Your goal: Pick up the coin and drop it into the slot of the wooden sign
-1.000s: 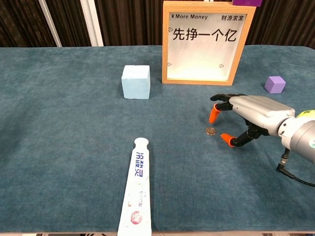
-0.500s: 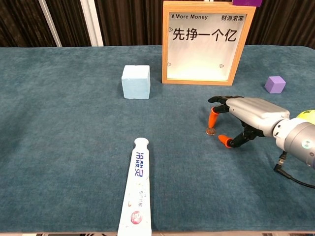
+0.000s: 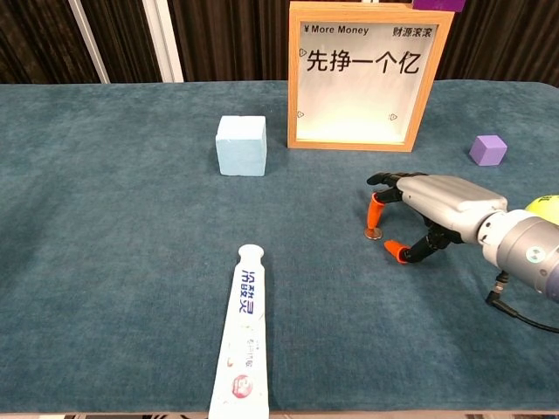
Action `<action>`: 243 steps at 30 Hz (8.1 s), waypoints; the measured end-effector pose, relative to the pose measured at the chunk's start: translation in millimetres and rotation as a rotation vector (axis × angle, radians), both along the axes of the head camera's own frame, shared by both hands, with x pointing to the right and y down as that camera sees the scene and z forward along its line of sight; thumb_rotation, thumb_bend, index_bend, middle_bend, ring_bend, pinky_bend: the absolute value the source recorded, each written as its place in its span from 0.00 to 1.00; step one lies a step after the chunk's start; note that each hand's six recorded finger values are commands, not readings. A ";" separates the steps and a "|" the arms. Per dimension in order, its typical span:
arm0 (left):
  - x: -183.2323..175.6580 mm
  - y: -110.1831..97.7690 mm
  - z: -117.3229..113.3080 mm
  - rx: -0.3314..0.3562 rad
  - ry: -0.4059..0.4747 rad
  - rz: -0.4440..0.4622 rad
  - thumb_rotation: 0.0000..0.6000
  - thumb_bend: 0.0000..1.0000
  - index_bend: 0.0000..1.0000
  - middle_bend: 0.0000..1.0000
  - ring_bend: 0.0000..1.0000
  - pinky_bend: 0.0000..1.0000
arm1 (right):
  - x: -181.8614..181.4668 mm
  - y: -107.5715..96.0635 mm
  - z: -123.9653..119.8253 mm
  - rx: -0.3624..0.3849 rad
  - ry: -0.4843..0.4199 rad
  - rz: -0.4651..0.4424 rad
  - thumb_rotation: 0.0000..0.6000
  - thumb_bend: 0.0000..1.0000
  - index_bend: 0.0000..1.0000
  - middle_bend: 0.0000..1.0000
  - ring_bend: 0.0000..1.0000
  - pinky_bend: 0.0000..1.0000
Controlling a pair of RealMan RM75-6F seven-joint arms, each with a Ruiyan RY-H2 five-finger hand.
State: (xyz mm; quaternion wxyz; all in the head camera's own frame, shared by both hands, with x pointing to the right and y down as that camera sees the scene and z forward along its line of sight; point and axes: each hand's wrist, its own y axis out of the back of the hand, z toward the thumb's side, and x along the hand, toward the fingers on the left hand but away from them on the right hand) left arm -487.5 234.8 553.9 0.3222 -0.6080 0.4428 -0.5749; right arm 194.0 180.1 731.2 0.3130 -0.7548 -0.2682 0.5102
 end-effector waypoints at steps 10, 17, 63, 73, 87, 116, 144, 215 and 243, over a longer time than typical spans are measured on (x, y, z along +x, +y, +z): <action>0.0 0.2 0.1 -0.001 -0.001 0.001 1.00 0.42 0.15 0.00 0.00 0.02 | -1.8 -1.6 1.0 -0.001 -0.001 0.001 1.00 0.49 0.41 0.06 0.00 0.00; 0.1 0.3 0.1 -0.001 -0.001 0.001 1.00 0.42 0.15 0.00 0.00 0.02 | -1.1 -0.8 4.3 -0.021 0.019 -0.010 1.00 0.48 0.41 0.06 0.00 0.00; -0.8 2.6 1.4 -0.023 0.002 -0.011 1.00 0.42 0.16 0.00 0.00 0.06 | -8.1 -46.0 -71.0 0.077 -0.141 0.078 1.00 0.48 0.70 0.06 0.00 0.00; -2.9 1.9 1.8 -0.029 0.006 -0.035 1.00 0.42 0.16 0.00 0.00 0.08 | 17.5 -117.2 -177.3 0.272 -0.174 0.185 1.00 0.48 0.70 0.06 0.00 0.00; -4.9 -0.4 2.3 -0.024 -0.017 -0.026 1.00 0.42 0.16 0.00 0.00 0.08 | 1.1 -204.0 -218.3 0.285 -0.247 0.236 1.00 0.48 0.70 0.06 0.00 0.00; -11.0 -1.1 10.2 -0.065 -0.046 -0.094 1.00 0.42 0.20 0.00 0.00 0.08 | -8.2 -322.2 -146.0 0.115 0.034 0.225 1.00 0.48 0.70 0.06 0.00 0.00; -10.0 -2.1 13.6 -0.093 -0.038 -0.103 1.00 0.42 0.20 0.00 0.00 0.08 | -22.6 -315.7 -124.9 -0.020 0.097 0.219 1.00 0.48 0.70 0.05 0.00 0.00; -10.9 -2.0 13.6 -0.111 -0.025 -0.121 1.00 0.45 0.20 0.00 0.00 0.08 | -30.2 -309.0 -158.9 0.064 0.077 0.207 1.00 0.48 0.42 0.02 0.00 0.00; -2.5 -0.2 9.9 -0.089 -0.025 -0.062 1.00 0.45 0.20 0.00 0.00 0.08 | 121.7 -13.6 -206.1 0.419 0.244 0.147 1.00 0.48 0.21 0.02 0.00 0.00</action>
